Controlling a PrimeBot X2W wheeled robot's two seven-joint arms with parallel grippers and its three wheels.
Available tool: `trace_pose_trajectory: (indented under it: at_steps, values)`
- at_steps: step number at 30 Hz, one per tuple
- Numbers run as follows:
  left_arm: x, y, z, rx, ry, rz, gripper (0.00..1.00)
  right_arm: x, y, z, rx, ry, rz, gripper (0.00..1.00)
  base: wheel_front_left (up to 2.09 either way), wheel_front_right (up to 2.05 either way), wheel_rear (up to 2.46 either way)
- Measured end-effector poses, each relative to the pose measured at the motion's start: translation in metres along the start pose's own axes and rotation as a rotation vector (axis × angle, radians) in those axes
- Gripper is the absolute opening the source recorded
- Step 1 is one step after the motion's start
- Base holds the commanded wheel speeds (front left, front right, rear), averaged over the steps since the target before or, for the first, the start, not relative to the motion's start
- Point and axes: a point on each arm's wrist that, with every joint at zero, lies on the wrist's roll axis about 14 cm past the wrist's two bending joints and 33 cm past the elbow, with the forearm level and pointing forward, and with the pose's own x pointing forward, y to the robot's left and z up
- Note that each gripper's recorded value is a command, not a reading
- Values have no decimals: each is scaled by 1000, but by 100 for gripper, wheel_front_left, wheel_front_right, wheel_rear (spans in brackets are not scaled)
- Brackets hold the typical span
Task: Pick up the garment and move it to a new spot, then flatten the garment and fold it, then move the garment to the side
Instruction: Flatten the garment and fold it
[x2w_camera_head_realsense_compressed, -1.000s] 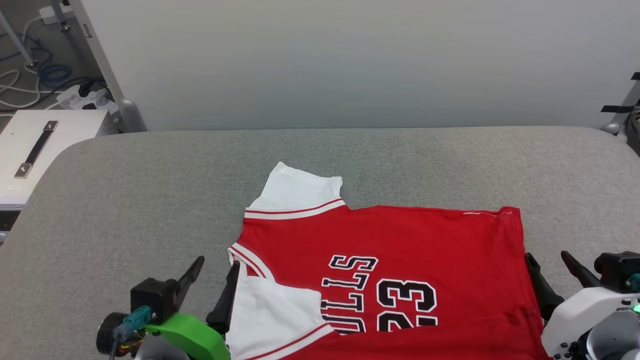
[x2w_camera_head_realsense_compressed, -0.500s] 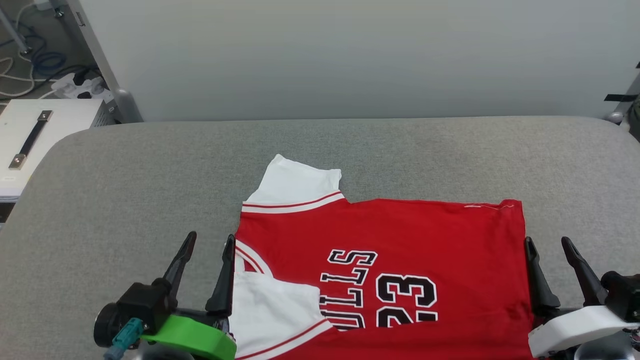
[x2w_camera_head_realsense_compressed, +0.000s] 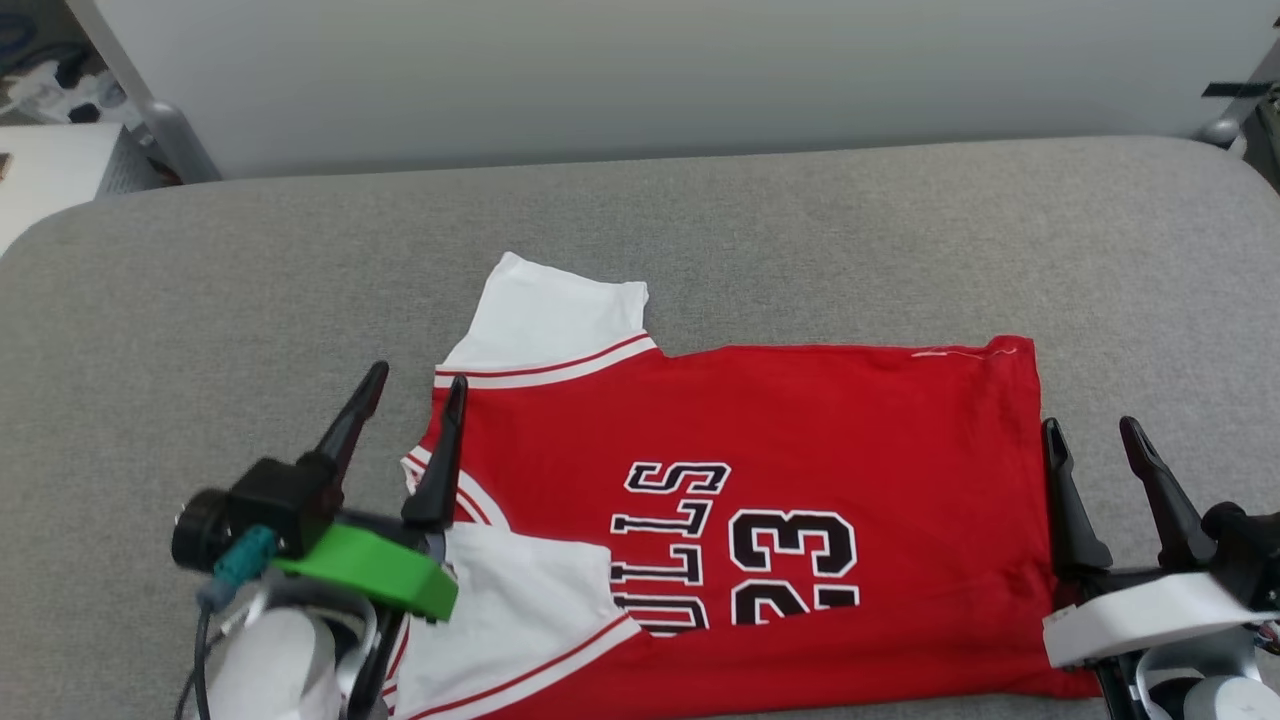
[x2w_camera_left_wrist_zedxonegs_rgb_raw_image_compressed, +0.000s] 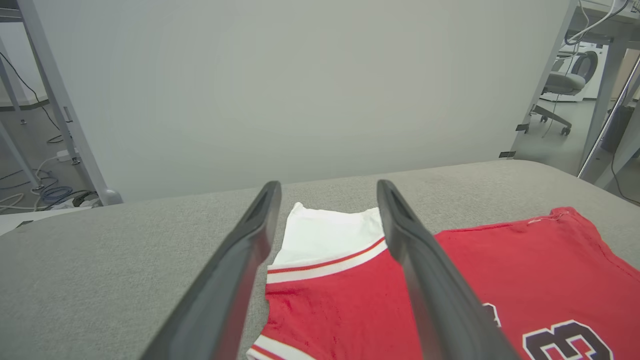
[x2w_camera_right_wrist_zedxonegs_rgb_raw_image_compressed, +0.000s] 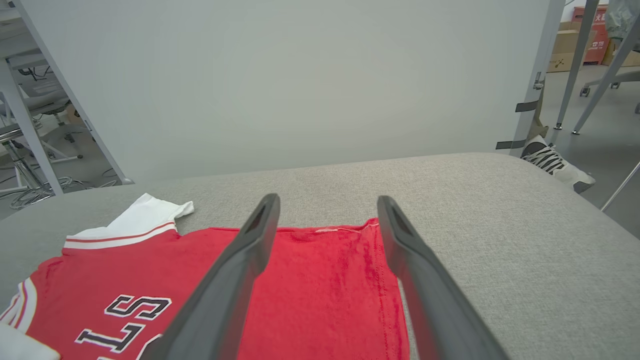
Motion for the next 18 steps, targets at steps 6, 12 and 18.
trace_pose_trajectory:
  at_steps: [6,12,18]
  values:
    - [64,10,2,64,77,-82,100,13,-2,-5,7,4,-19,100,0,0,0]
    - [110,-5,-31,79,343,-220,100,20,-11,-13,-4,20,-46,100,0,0,0]
    - [140,14,-66,129,588,-245,100,26,-20,-21,-20,32,-75,100,0,0,0]
